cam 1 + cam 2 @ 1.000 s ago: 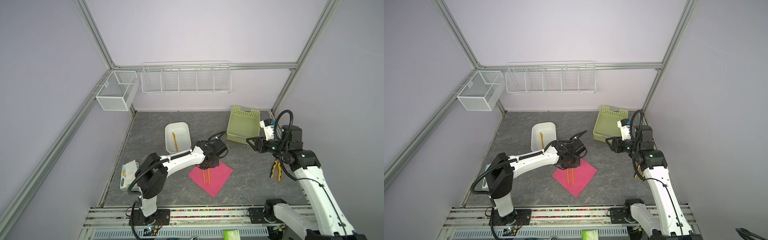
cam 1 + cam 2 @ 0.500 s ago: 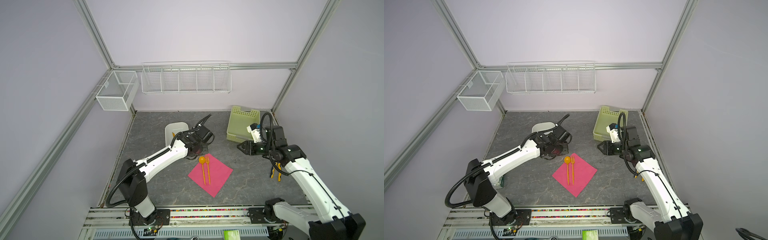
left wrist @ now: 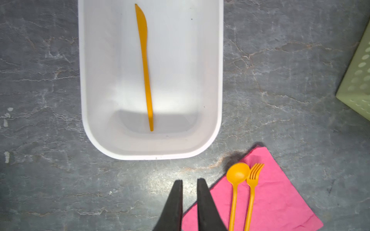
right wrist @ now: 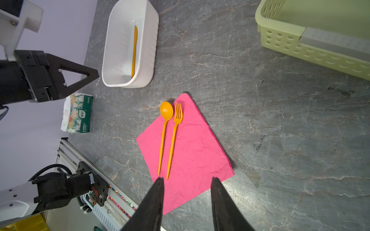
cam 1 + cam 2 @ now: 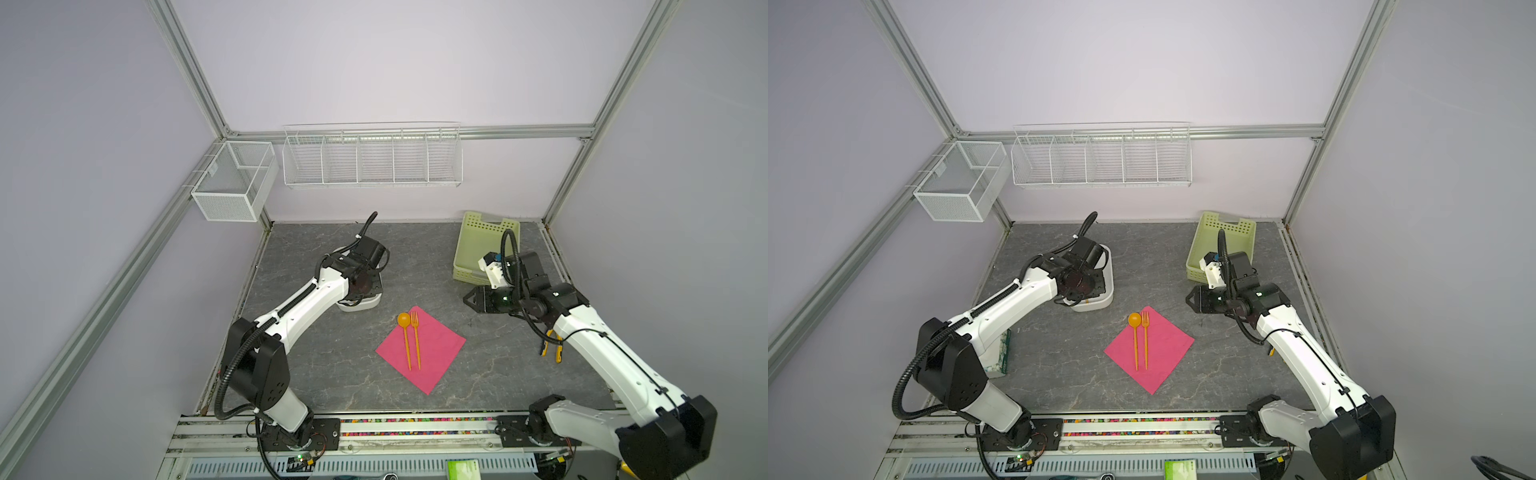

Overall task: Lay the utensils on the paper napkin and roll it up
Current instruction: 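Raise the left gripper back toward the white tub while the right gripper retracts, then lower the left gripper into the tub and close on the yellow knife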

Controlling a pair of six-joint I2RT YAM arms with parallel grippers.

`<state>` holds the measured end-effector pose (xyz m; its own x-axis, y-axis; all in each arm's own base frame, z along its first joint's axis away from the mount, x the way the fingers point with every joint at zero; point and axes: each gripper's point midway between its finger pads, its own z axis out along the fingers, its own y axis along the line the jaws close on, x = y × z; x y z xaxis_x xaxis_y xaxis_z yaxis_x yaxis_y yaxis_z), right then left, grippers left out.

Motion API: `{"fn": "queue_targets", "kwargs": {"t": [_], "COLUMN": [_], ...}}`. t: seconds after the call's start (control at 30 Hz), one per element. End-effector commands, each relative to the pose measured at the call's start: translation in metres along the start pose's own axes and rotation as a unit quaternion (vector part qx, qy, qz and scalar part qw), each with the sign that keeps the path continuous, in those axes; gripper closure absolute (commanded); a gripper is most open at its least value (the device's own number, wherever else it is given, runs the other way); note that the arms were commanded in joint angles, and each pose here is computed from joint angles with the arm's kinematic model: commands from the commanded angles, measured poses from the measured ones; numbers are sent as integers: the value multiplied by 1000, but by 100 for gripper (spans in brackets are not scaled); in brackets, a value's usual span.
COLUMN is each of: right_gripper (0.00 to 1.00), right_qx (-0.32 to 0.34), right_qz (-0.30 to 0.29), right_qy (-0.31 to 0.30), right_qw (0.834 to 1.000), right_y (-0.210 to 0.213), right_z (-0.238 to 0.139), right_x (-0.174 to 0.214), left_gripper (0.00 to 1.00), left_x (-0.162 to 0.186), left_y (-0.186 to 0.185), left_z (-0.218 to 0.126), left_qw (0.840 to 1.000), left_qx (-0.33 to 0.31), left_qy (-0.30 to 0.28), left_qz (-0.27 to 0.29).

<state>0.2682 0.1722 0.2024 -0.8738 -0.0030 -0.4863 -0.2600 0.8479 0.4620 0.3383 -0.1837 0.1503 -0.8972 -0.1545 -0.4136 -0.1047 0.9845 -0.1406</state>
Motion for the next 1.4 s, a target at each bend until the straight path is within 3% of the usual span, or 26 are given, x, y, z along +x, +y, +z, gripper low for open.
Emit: {"fn": "queue_targets", "kwargs": {"t": [0.0, 0.33, 0.97, 1.37], "right_gripper": [58, 58, 58, 58], "right_qx": [16, 19, 14, 12], "right_qz": [0, -2, -12, -13], "right_qy": [-3, -6, 1, 4], "right_qw": [1000, 1000, 1000, 1000], "right_y": [1, 4, 9, 10], "right_z": [-7, -6, -4, -3], "right_x": [-4, -9, -7, -7], "left_gripper": [84, 84, 72, 73], "left_x": [-2, -21, -37, -36], "left_y": [16, 38, 55, 59], "left_z": [16, 57, 114, 138], "left_qw": [1000, 997, 995, 993], "left_qx": [-20, -68, -71, -72], "left_qy": [18, 36, 65, 85], "left_qz": [6, -10, -39, -26]}}
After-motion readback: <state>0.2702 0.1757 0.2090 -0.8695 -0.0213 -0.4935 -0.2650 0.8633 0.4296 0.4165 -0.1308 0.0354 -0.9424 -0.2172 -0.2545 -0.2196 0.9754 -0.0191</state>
